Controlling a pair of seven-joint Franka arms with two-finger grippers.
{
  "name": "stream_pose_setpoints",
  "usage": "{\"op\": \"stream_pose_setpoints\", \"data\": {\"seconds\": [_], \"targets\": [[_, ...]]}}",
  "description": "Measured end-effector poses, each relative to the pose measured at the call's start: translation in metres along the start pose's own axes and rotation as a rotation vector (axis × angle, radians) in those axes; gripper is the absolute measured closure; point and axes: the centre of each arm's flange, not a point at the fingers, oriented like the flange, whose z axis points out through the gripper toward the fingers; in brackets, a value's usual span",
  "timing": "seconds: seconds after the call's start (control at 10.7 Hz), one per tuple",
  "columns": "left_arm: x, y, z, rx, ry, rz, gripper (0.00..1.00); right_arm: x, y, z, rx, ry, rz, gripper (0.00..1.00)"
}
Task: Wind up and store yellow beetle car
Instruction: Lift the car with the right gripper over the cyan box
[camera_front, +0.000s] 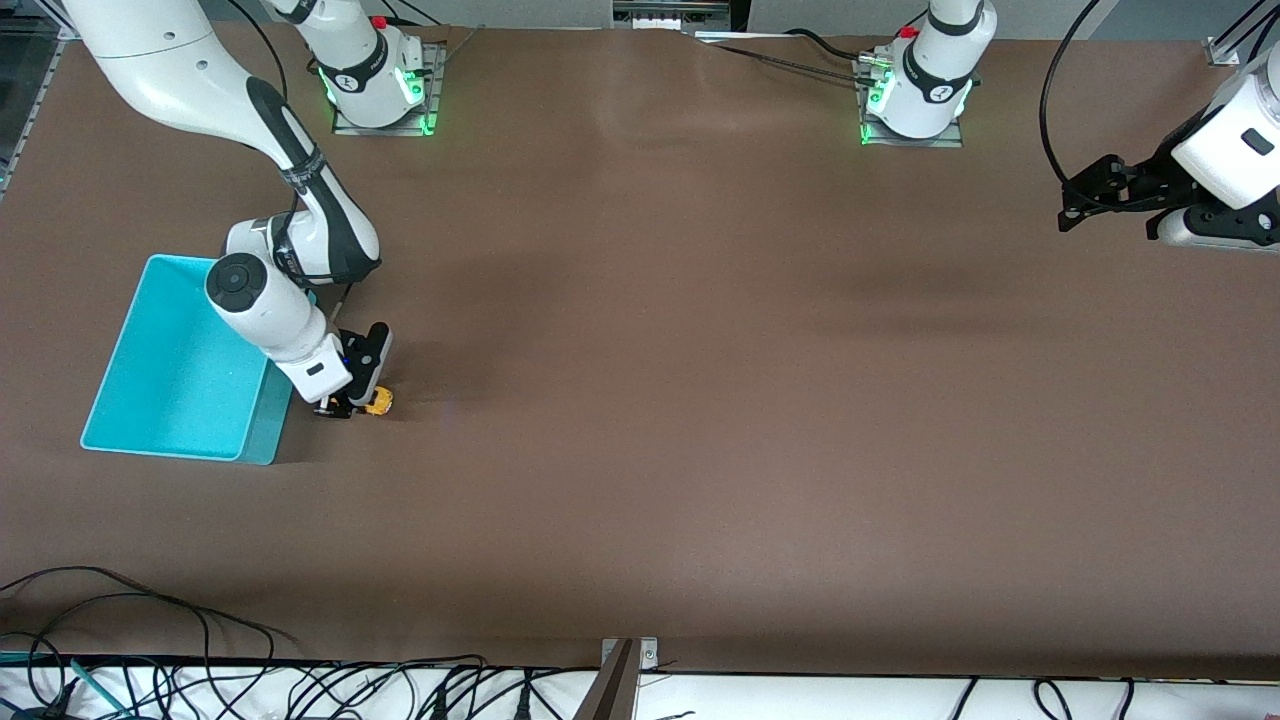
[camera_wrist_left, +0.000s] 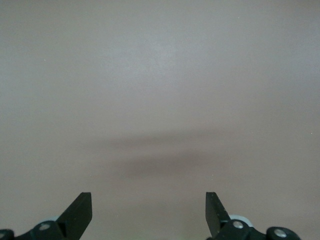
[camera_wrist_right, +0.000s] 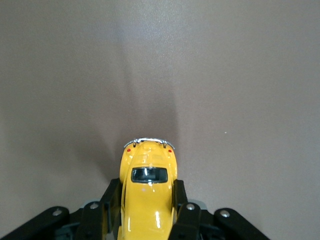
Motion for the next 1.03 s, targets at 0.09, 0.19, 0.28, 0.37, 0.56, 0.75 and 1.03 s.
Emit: {"op": "stream_pose_setpoints", "data": {"seconds": [0.09, 0.19, 0.28, 0.37, 0.56, 0.75, 1.03], "targets": [[0.000, 0.000, 0.000, 0.000, 0.000, 0.000, 0.00, -0.001, 0.002, -0.004, -0.007, 0.001, -0.006, 0.53], [0.000, 0.000, 0.000, 0.000, 0.000, 0.000, 0.00, -0.001, 0.005, -0.011, -0.011, -0.001, -0.011, 0.53], [0.000, 0.000, 0.000, 0.000, 0.000, 0.000, 0.00, -0.002, 0.007, -0.022, -0.007, -0.008, -0.016, 0.53], [0.000, 0.000, 0.000, 0.000, 0.000, 0.000, 0.00, -0.003, 0.009, -0.037, 0.007, -0.019, -0.020, 0.53], [0.000, 0.000, 0.000, 0.000, 0.000, 0.000, 0.00, -0.006, 0.011, -0.074, 0.039, -0.048, -0.024, 0.53], [0.000, 0.000, 0.000, 0.000, 0.000, 0.000, 0.00, -0.008, 0.010, -0.107, 0.061, -0.070, -0.025, 0.53], [0.000, 0.000, -0.001, 0.000, 0.001, 0.000, 0.00, -0.019, 0.007, -0.145, 0.097, -0.095, -0.075, 0.53]]}}
